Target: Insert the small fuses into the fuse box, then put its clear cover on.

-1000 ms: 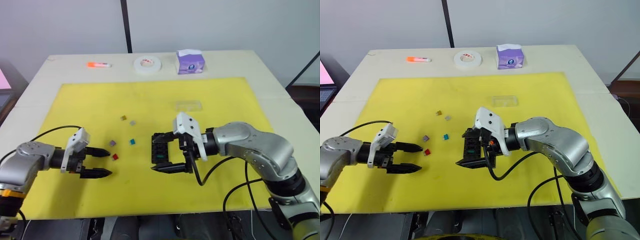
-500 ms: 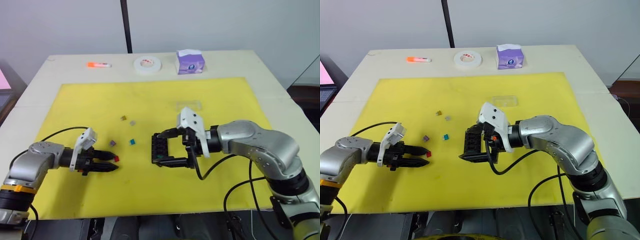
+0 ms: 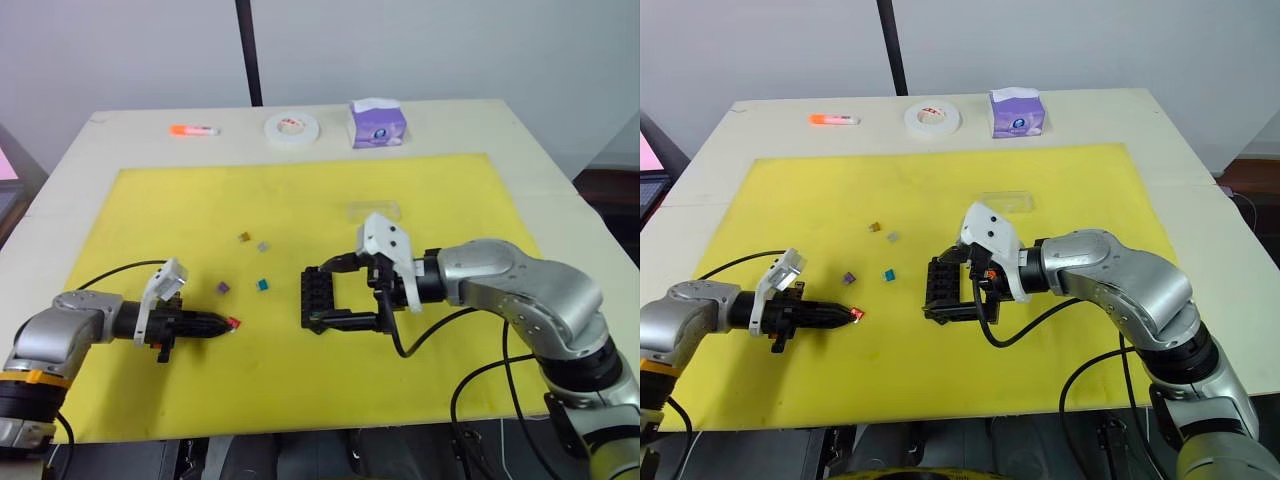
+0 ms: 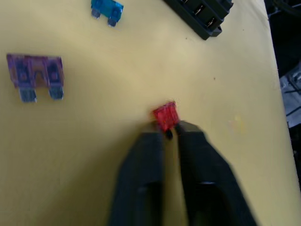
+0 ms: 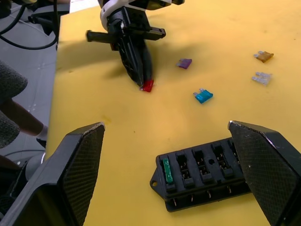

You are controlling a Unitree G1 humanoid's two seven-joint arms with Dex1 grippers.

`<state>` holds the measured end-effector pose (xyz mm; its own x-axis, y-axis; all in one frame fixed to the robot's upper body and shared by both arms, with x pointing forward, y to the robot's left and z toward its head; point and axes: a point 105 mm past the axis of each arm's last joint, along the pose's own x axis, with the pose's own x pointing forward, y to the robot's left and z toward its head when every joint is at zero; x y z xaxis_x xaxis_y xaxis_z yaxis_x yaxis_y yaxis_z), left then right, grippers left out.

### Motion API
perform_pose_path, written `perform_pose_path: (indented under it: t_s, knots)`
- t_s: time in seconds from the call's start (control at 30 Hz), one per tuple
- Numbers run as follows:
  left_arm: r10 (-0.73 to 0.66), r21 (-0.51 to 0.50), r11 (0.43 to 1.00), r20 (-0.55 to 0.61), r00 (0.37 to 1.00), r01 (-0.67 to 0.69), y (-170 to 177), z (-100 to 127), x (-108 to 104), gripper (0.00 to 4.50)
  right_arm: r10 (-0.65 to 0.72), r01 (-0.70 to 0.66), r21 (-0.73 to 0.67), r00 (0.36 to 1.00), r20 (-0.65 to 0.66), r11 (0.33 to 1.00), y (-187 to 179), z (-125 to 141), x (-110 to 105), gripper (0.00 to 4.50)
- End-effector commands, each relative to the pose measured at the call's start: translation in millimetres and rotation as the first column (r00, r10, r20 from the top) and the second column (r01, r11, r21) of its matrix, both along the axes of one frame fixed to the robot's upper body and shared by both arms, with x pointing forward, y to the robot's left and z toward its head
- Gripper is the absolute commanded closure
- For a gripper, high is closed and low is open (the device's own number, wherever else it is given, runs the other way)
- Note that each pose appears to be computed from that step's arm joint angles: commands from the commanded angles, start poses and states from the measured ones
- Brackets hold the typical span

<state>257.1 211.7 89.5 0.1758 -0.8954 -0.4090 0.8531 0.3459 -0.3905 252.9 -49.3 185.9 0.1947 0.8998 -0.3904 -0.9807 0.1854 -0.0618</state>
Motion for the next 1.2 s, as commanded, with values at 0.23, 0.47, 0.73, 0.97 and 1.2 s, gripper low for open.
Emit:
perform_pose_path:
  t_s: [0.23, 0.47, 0.73, 0.97, 1.2]
  knots:
    - [0.003, -0.033, 0.999, -0.031, 1.000, -0.004, -6.1, -5.4, -4.3, 4.48, -0.016, 0.016, 0.008, 0.999, 0.042, 1.000, -6.2, -0.4, 3.2, 0.00]
    - [0.053, -0.100, 0.994, 0.008, 0.999, -0.052, -4.3, 19.1, 1.7, 4.48, -0.028, 0.026, 0.052, 0.999, 0.034, 0.998, -11.0, 6.2, 6.0, 0.00]
    - [0.055, -0.205, 0.978, 0.042, 0.998, -0.046, -17.6, 56.5, -3.3, 4.48, -0.020, 0.023, 0.132, 1.000, -0.021, 0.991, -11.2, 17.0, 7.8, 0.00]
    - [0.037, -0.359, 0.932, 0.219, 0.975, 0.045, -51.8, 126.7, 10.2, 4.48, 0.012, 0.056, 0.348, 0.982, -0.190, 0.936, -12.7, 73.8, 22.8, 0.00]
    - [-0.027, -0.419, 0.889, 0.358, 0.933, 0.187, -84.2, 174.3, 15.5, 4.50, 0.055, 0.029, 0.386, 0.978, -0.204, 0.922, -10.2, 110.1, 24.4, 0.20]
